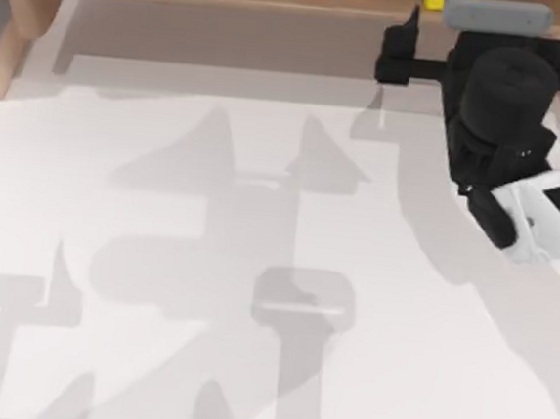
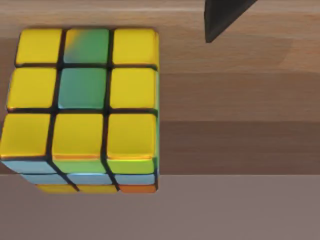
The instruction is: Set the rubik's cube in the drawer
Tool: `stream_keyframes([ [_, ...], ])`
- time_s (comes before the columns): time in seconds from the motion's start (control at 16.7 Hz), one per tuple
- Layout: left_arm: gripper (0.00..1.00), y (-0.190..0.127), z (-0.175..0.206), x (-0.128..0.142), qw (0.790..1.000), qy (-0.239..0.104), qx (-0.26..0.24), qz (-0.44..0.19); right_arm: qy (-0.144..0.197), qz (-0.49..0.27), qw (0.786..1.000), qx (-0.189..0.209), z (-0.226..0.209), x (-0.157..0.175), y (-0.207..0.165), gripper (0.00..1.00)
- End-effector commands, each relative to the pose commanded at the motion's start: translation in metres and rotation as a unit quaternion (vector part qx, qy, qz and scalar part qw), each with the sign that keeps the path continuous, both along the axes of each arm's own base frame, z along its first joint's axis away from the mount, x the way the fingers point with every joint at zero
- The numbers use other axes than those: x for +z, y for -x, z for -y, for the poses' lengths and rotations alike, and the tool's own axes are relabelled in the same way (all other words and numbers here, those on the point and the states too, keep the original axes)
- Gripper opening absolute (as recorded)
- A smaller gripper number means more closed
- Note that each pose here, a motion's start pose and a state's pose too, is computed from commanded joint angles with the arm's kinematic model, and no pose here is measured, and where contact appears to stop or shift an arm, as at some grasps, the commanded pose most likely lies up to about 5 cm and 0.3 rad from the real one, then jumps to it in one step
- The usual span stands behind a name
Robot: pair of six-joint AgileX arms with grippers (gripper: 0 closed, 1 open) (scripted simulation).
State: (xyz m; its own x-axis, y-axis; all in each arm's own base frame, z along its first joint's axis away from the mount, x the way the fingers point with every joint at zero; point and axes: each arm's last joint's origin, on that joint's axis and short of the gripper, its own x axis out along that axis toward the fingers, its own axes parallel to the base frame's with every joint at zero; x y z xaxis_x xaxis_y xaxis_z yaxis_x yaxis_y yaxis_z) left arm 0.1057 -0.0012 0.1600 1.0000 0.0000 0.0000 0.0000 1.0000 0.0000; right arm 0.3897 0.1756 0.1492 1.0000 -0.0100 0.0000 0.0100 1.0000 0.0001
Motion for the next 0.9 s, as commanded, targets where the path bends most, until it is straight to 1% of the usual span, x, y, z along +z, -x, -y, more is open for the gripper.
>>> stream_keyframes([
  [0.36, 1.00, 0.000, 0.000, 0.000, 1.000, 0.000, 0.000, 0.000, 0.000, -0.001, 1.000, -0.001, 0.004, 0.004, -0.006, 1.00],
  [0.66, 1.00, 0.000, 0.000, 0.000, 1.000, 0.000, 0.000, 0.000, 0.000, 0.001, 1.000, 0.000, 0.004, 0.010, -0.036, 1.00],
  [0.9, 1.00, 0.000, 0.000, 0.000, 1.000, 0.000, 0.000, 0.000, 0.000, 0.002, 1.000, 0.000, 0.002, 0.004, -0.057, 1.00],
])
